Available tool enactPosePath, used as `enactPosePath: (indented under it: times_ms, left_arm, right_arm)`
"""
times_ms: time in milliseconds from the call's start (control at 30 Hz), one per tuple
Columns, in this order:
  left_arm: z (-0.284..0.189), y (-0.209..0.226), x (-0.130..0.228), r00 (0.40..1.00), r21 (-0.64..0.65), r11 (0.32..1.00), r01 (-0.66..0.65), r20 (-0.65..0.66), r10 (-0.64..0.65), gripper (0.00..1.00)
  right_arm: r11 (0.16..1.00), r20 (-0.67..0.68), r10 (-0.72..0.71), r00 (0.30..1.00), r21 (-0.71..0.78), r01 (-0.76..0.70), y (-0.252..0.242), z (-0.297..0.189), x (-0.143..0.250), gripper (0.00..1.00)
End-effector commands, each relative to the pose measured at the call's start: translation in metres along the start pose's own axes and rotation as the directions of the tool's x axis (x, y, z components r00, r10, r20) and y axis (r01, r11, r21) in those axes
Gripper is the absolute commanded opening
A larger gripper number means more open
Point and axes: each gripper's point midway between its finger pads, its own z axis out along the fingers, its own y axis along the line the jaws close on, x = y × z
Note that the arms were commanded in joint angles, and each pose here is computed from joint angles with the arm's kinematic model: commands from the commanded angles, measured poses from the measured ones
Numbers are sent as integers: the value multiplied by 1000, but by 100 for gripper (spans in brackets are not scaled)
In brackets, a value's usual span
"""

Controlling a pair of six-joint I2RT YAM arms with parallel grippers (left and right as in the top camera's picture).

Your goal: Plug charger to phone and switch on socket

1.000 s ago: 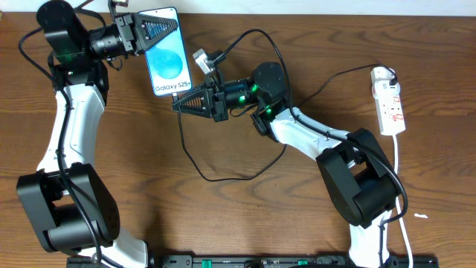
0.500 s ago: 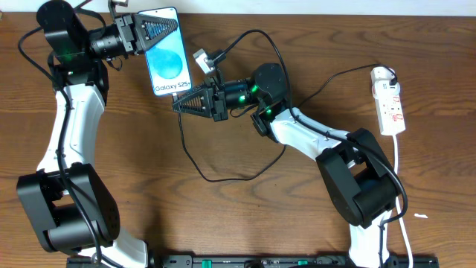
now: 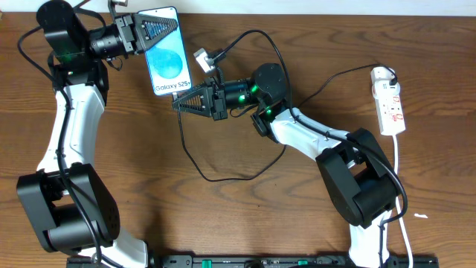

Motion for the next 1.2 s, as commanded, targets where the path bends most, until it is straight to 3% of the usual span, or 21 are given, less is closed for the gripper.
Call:
enactPosePath:
  times_ms: [0, 1167]
  left_arm:
    - [2, -25, 9, 993, 57, 994, -88, -69, 92, 7]
    - [2, -25, 9, 993, 57, 994, -88, -69, 92, 7]
  right_arm:
    - [997, 152, -45, 987, 70, 34, -6, -10, -36, 1]
    - [995, 210, -63, 976, 91, 45, -8, -18, -51, 1]
